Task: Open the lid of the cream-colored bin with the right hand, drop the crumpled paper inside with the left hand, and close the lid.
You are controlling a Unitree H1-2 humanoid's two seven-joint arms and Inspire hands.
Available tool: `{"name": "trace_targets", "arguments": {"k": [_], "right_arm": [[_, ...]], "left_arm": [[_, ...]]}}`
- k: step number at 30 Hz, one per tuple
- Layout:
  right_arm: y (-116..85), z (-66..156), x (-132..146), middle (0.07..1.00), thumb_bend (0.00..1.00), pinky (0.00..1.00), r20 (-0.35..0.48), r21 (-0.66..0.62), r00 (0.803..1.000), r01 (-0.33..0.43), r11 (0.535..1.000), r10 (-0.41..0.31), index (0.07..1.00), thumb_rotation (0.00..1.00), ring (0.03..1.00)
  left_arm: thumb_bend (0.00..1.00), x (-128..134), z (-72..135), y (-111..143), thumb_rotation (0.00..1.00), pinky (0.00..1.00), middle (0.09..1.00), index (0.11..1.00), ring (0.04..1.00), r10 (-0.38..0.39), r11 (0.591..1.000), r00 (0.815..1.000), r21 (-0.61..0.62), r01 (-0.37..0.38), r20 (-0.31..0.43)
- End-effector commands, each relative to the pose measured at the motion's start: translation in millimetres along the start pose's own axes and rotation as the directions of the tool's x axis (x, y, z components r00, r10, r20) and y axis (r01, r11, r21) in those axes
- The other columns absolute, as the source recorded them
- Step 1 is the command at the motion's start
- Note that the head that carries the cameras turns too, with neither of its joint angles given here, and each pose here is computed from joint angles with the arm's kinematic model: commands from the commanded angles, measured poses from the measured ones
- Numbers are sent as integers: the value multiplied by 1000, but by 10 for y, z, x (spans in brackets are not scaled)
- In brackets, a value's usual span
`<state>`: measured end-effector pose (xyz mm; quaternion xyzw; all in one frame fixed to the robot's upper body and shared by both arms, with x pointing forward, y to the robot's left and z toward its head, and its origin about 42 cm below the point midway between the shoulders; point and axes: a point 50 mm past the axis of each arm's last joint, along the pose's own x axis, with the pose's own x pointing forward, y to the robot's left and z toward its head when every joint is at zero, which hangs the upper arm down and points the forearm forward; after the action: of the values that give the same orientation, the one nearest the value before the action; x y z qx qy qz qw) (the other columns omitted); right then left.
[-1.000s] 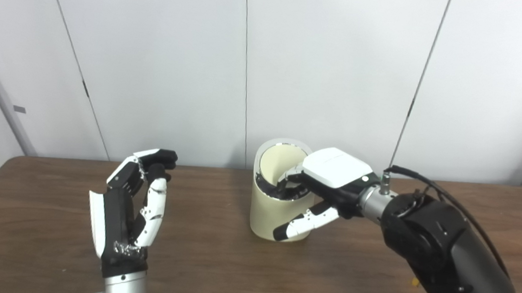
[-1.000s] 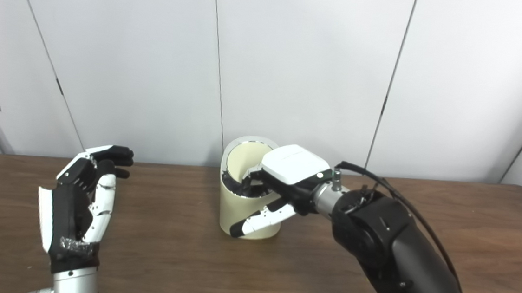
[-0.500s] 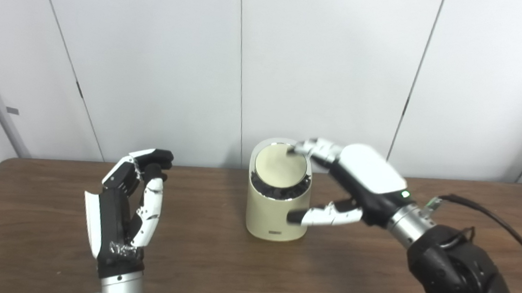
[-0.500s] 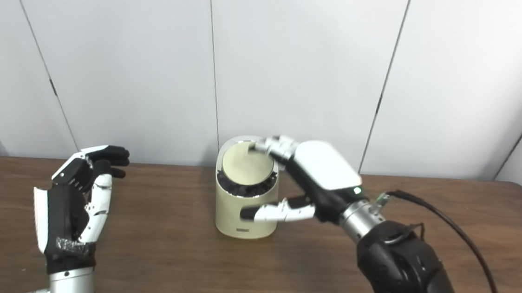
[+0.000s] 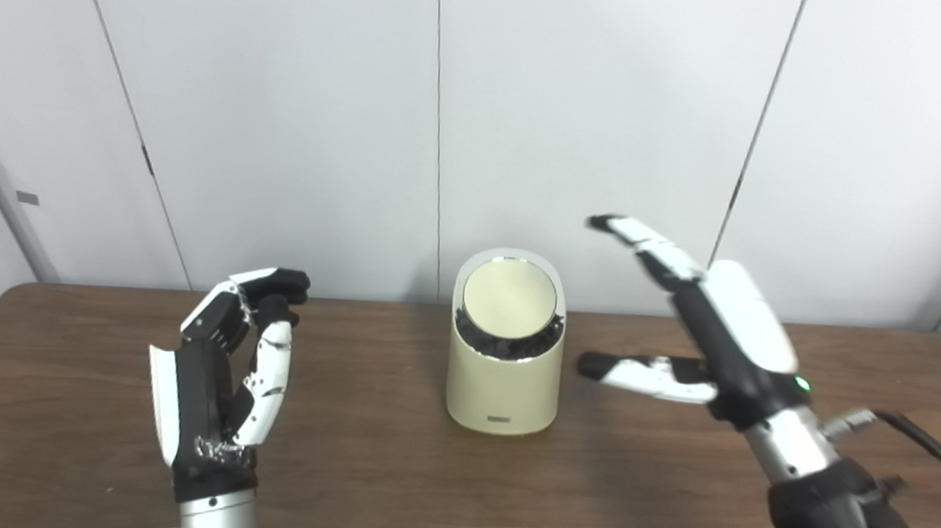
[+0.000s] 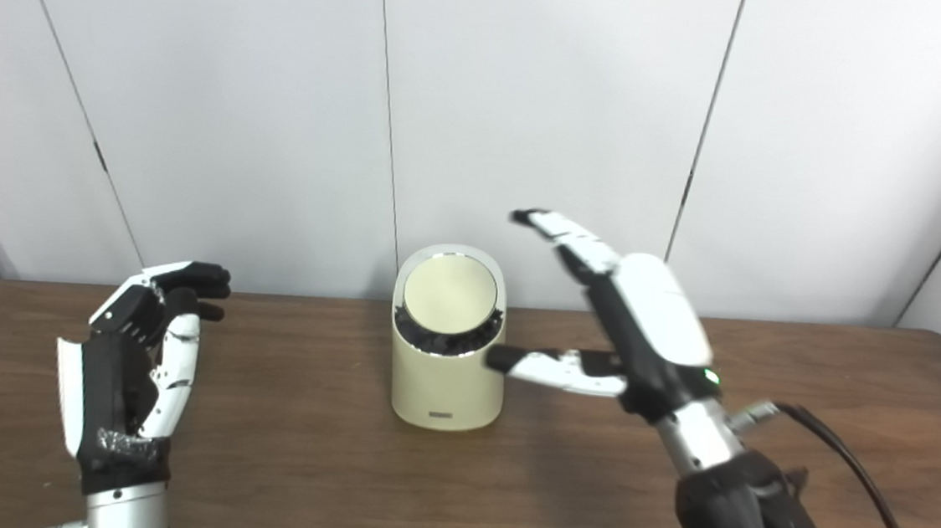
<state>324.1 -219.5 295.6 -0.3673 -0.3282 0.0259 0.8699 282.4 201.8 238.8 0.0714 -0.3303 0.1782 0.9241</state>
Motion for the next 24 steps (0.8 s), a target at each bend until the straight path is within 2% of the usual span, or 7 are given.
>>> {"name": "trace_targets", "arguments": {"k": [1,3,5,7,11,17,24], "right_arm": [[-73,59,-52,852,707,749,76,110,988,127,986,-136,843,856,849],[-47,9,-179,846,668,756,68,213,974,197,957,-215,823,848,849],[-15,-20,-302,814,491,738,70,289,954,260,921,-292,781,798,826],[25,-30,-413,792,409,719,57,321,932,321,891,-357,760,755,806],[90,-5,-545,785,299,722,17,411,908,375,831,-418,757,645,790],[177,19,-662,740,281,683,-72,505,877,443,741,-475,691,444,750],[164,27,-684,727,256,629,-109,485,860,483,729,-498,678,296,718]], "left_arm": [[340,78,94,6,620,525,621,594,603,11,1000,998,-25,-9,69],[344,83,94,29,620,524,622,595,604,13,1000,997,-25,-12,70],[336,86,96,54,602,523,623,599,603,17,1000,997,-26,-15,73],[331,87,107,84,596,523,623,600,603,18,999,997,-31,-16,74],[311,77,125,146,593,524,622,596,602,16,999,997,-35,-13,70],[252,35,138,227,554,507,624,604,600,-1,1000,999,-16,2,49],[256,43,123,288,417,500,618,603,594,-13,1000,999,10,12,51]]}}
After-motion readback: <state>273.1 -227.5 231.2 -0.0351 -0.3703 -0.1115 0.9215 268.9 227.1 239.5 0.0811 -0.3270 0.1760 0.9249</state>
